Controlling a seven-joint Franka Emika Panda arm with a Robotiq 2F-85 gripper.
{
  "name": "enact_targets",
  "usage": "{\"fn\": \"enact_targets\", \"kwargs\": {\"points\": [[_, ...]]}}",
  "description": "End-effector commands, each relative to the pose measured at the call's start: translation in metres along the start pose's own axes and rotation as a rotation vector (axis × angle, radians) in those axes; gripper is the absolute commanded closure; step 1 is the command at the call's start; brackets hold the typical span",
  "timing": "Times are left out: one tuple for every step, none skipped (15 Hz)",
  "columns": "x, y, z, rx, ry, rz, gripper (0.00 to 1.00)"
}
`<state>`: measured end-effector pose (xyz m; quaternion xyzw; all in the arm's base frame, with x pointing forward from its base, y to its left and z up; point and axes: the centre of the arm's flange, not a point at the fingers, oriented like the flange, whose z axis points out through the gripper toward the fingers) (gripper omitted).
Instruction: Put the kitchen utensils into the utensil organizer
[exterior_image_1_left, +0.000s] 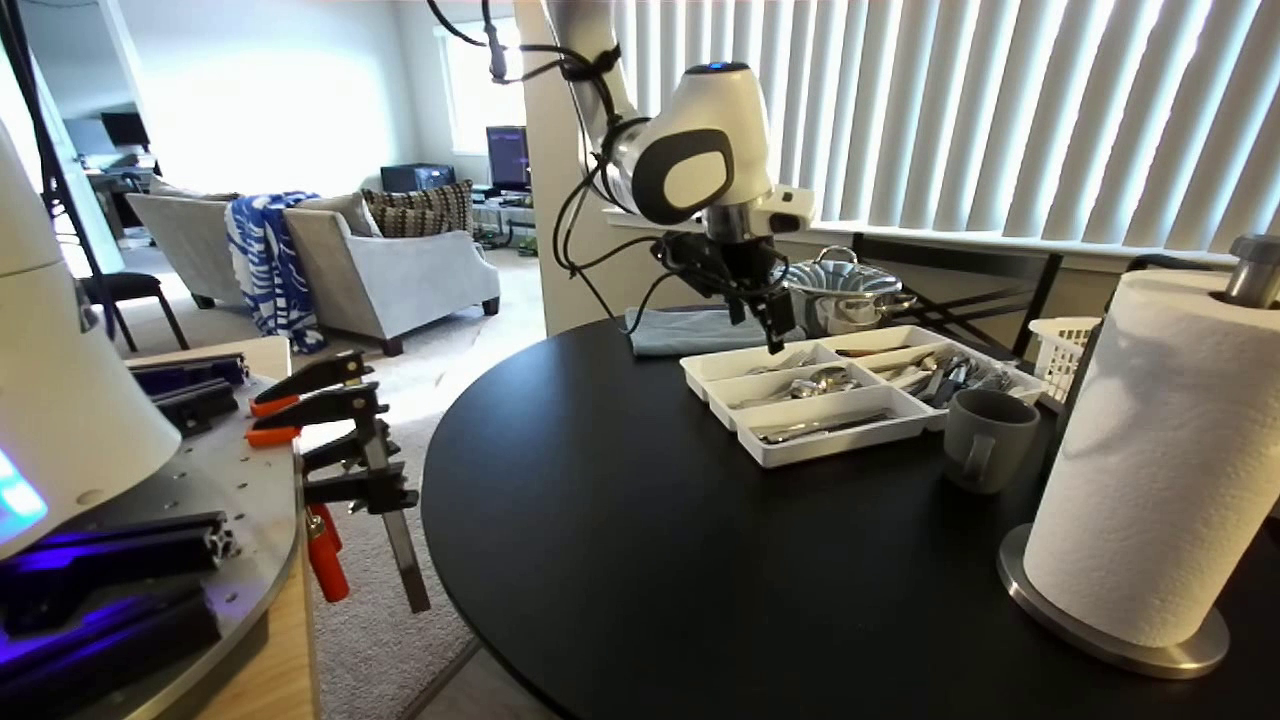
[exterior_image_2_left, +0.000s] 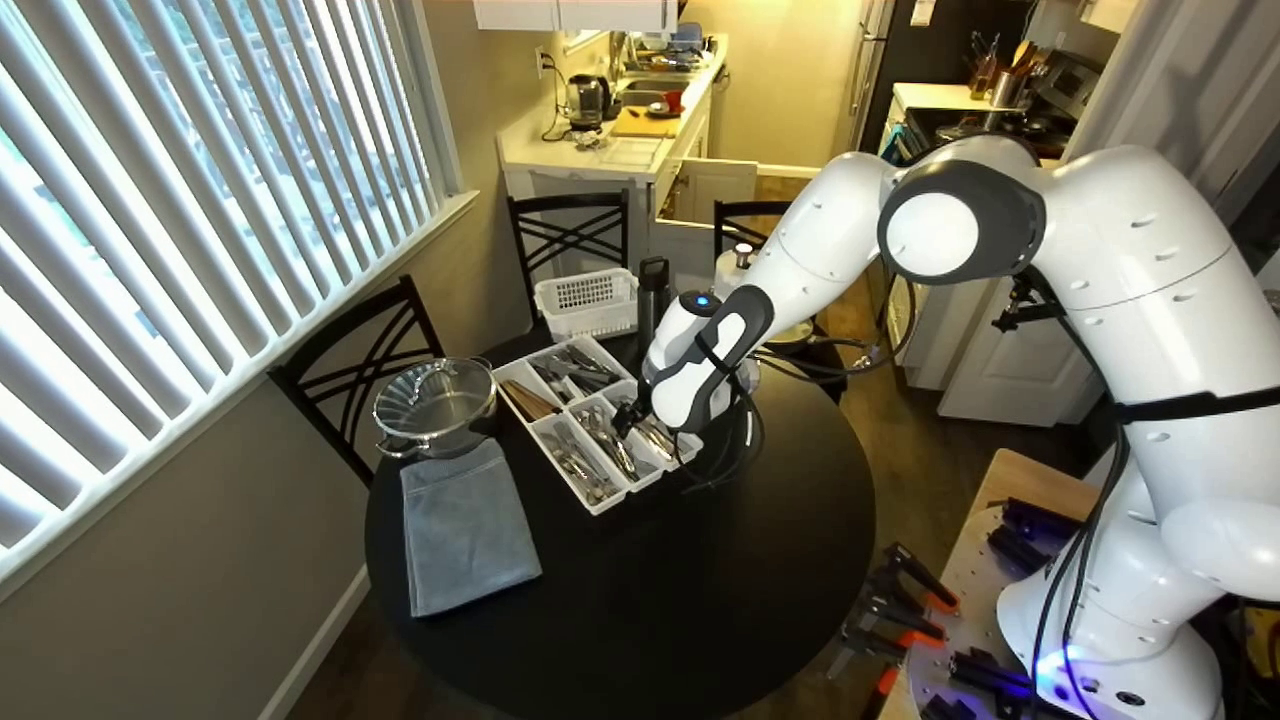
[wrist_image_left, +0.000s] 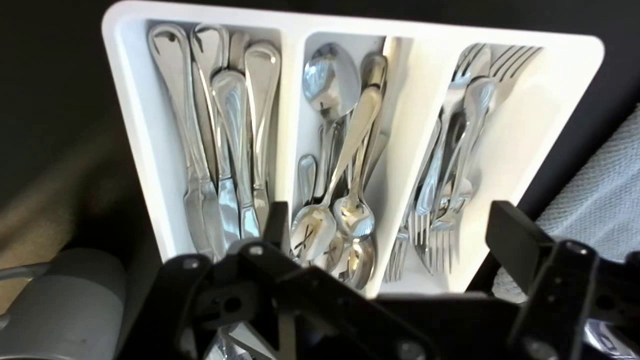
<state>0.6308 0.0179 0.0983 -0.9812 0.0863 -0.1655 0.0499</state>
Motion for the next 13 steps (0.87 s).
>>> {"fn": "enact_targets", "kwargs": {"points": [[-0.0031,-0.0017,-0.0032,0.005,-0.005,0.001,0.00],[-0.0044,-0.0016,-0.0057,0.006,-0.007,0.001,0.00],[-0.0047,-0.0007,-0.0070,0.006,-0.007,0.003,0.00],[-0.0045,0.0004,-0.0074,0.005,-0.007,0.005,0.00],[-0.0045,0.0013,-0.0074,0.005,-0.007,0.006,0.00],[-0.0045,0.0018,-0.0074,0.005,-0.007,0.007,0.00],[-0.0044,0.0019,-0.0074,0.005,-0.007,0.007,0.00],[-0.0045,0.0018,-0.0074,0.005,-0.007,0.007,0.00],[-0.0045,0.0016,-0.0074,0.005,-0.007,0.007,0.00],[-0.0046,0.0015,-0.0074,0.005,-0.008,0.007,0.00],[-0.0046,0.0014,-0.0074,0.005,-0.008,0.007,0.00],[-0.0046,0.0014,-0.0074,0.005,-0.008,0.007,0.00],[-0.0046,0.0013,-0.0074,0.005,-0.008,0.007,0.00]]}}
